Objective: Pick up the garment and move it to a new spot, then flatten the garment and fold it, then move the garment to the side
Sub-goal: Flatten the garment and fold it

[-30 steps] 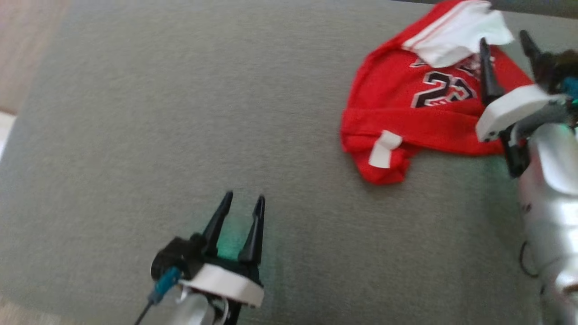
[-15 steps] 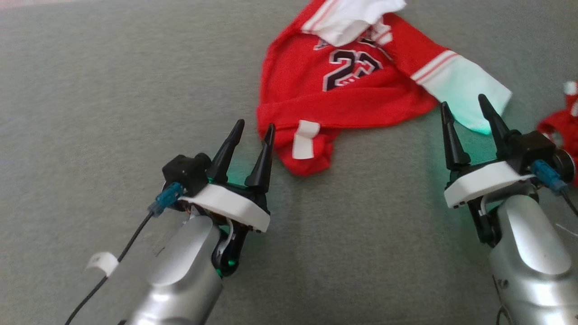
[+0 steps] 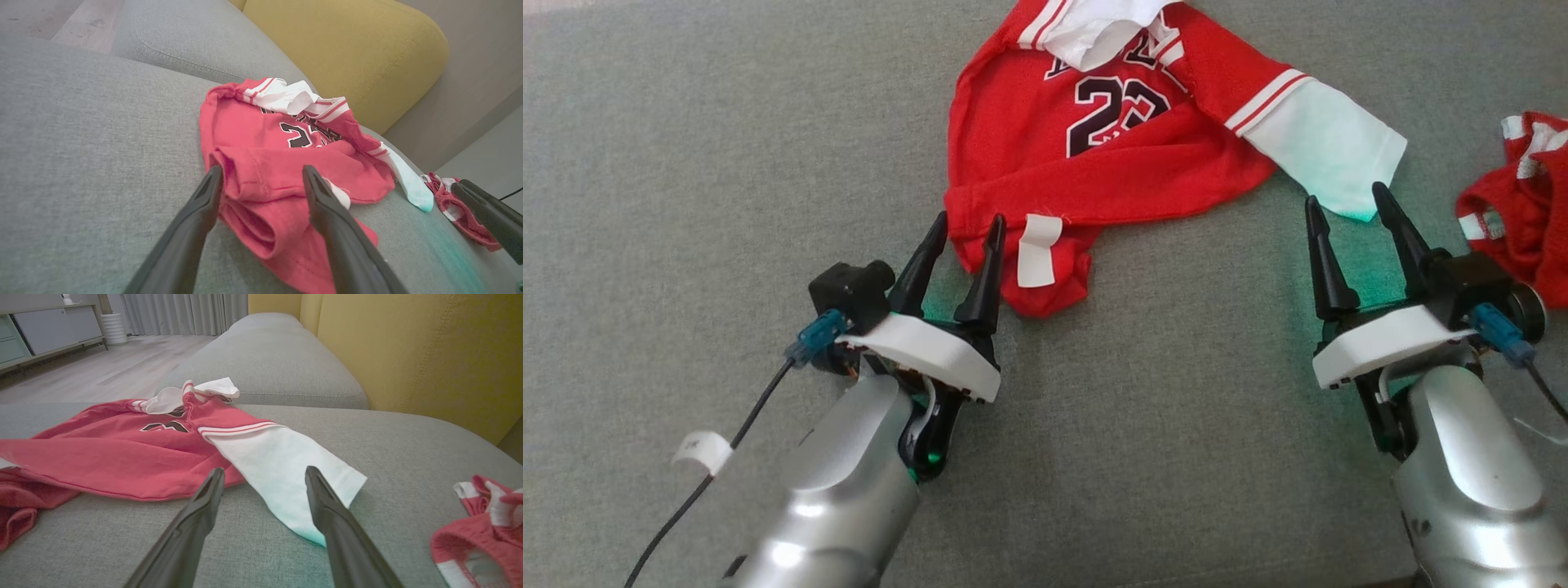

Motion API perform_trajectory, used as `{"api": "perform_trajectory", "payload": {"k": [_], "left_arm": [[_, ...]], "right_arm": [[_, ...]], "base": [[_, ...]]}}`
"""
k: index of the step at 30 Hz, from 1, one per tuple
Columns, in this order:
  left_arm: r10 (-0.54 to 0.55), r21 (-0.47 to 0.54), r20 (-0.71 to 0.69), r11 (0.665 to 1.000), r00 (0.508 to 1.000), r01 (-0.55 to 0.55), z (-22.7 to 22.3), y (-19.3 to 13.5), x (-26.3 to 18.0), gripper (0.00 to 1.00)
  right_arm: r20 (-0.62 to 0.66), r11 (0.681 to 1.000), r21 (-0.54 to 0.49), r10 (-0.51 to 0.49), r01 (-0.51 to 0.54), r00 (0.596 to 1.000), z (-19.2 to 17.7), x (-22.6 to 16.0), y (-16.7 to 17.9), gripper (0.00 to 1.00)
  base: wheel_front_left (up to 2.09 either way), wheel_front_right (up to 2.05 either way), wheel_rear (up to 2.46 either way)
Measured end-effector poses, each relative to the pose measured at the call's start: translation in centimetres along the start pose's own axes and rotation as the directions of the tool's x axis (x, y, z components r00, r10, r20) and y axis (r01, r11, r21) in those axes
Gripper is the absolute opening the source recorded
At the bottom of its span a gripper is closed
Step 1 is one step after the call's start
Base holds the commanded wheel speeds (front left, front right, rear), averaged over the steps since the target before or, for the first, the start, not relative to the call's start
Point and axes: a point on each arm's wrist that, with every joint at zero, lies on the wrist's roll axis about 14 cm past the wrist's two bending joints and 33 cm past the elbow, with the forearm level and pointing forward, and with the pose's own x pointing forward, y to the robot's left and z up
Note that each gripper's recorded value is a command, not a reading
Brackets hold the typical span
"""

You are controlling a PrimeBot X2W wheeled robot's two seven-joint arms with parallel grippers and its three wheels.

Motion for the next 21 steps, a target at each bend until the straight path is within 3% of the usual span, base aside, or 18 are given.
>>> {"api": "perform_trajectory", "payload": {"k": [1,2,3,4,10,14,17,21], "left_arm": [[0.000,0.001,-0.001,1.000,1.000,0.000,0.0,0.0,0.0,0.67],[0.000,0.002,-0.002,1.000,1.000,0.000,-0.1,0.0,-0.1,0.42],[0.001,0.003,-0.005,1.000,1.000,-0.001,-0.1,0.0,-0.1,0.25],[0.002,0.003,-0.006,1.000,1.000,-0.002,-0.2,0.0,-0.1,0.00],[0.005,0.010,0.004,1.000,1.000,-0.005,0.3,0.0,-0.3,0.00],[0.013,0.031,0.102,0.999,0.995,-0.017,3.6,-0.1,-0.8,0.00],[0.046,0.038,0.200,0.998,0.979,-0.055,6.5,0.4,-2.4,0.00],[0.129,0.054,0.254,0.988,0.958,-0.147,7.1,2.1,-6.0,0.00]], "right_arm": [[0.001,1.000,0.000,0.001,-0.001,1.000,0.0,0.0,0.0,1.00],[0.001,1.000,0.000,0.001,-0.001,1.000,0.0,0.0,0.1,1.00],[0.001,1.000,0.000,0.002,-0.002,1.000,0.0,0.0,0.1,1.00],[0.001,1.000,0.000,0.002,-0.002,1.000,0.1,0.0,0.1,1.00],[0.008,1.000,0.003,0.000,0.000,1.000,0.4,-0.1,0.1,1.00],[0.024,1.000,0.015,-0.004,0.003,1.000,0.9,-0.5,0.2,1.00],[0.009,0.999,0.036,0.003,-0.003,1.000,0.3,-1.7,1.0,1.00],[-0.020,0.997,0.079,0.024,-0.022,1.000,-1.1,-3.6,2.7,1.00]], "base": [[0.00,0.00,0.00],[0.00,0.00,0.00],[0.00,0.00,0.00],[0.00,0.00,0.00],[0.00,0.00,0.00],[0.00,0.00,0.00],[0.00,0.00,0.00],[0.00,0.00,0.00]]}}
